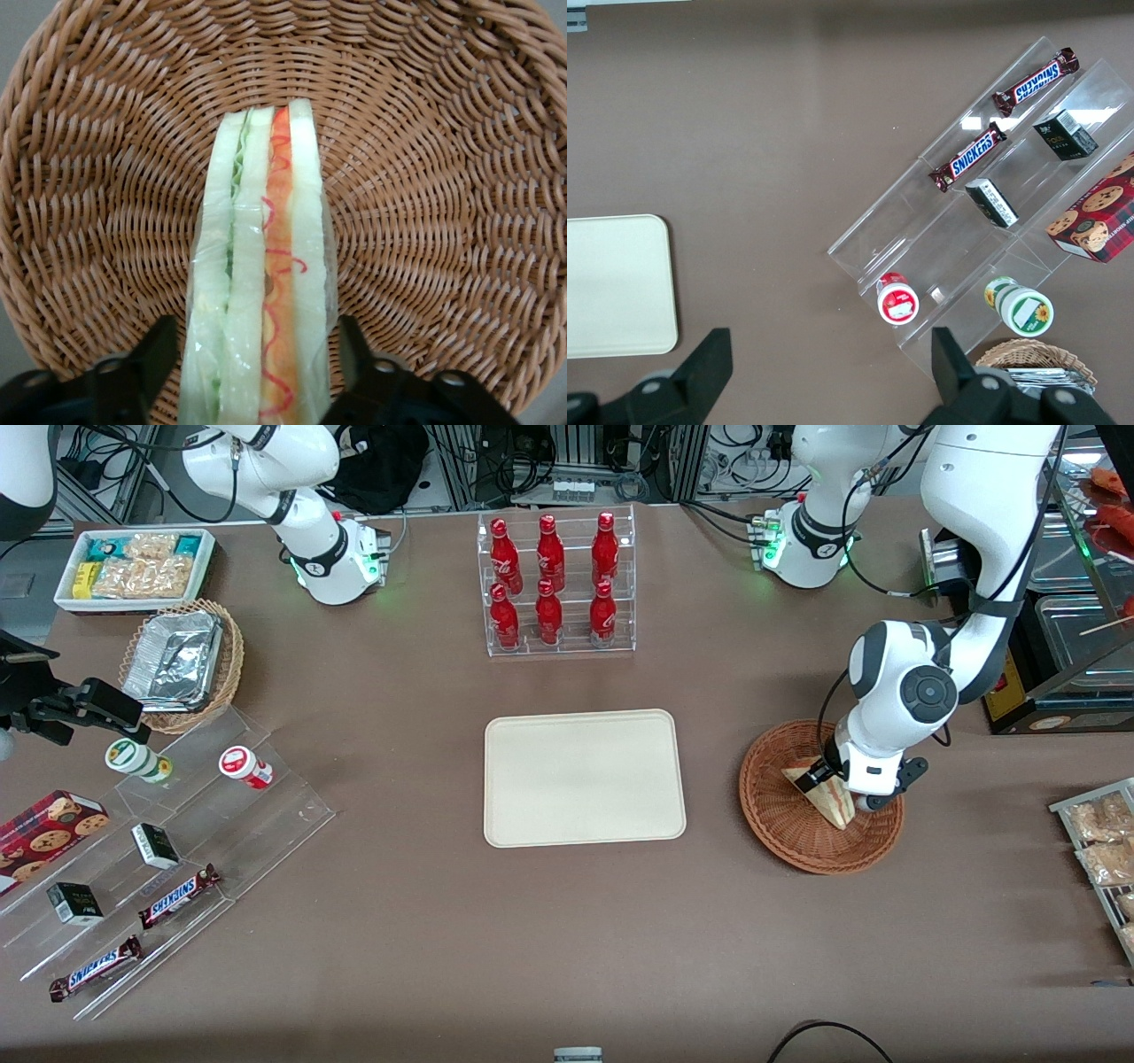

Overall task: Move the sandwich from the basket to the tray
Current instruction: 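Close the left gripper on the wrapped sandwich's crust edge, then lift the sandwich and carry it over the cream tray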

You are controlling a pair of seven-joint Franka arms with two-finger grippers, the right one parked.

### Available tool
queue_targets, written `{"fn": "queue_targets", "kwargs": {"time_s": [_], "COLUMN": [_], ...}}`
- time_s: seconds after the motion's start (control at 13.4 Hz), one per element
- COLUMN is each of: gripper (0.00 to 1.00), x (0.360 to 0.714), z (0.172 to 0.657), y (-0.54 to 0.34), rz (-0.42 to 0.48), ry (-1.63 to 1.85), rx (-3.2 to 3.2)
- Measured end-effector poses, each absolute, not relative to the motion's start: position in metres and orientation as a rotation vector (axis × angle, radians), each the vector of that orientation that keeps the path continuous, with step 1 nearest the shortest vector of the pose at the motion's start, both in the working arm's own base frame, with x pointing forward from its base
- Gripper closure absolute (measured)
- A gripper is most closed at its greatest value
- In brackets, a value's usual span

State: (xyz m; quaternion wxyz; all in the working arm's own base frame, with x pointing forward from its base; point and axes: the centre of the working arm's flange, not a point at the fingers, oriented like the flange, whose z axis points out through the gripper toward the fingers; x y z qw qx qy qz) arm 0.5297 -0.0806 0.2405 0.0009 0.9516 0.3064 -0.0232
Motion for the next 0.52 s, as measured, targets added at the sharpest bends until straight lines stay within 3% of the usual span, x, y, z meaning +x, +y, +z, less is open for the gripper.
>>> {"fn": "queue_targets", "kwargs": {"time_s": [0.22,0.37,0.52], "gripper": [0.61,0.69,0.72], "x": [0.534,0.538,0.547], "z": [0.249,0.267,0.309], "y": [-0.081,-0.081,-0.084], "rz": [-0.048,-0.041,-0.100], "ry": [0.960,0.961,0.961], "rx": [2.983,2.988,3.022]}}
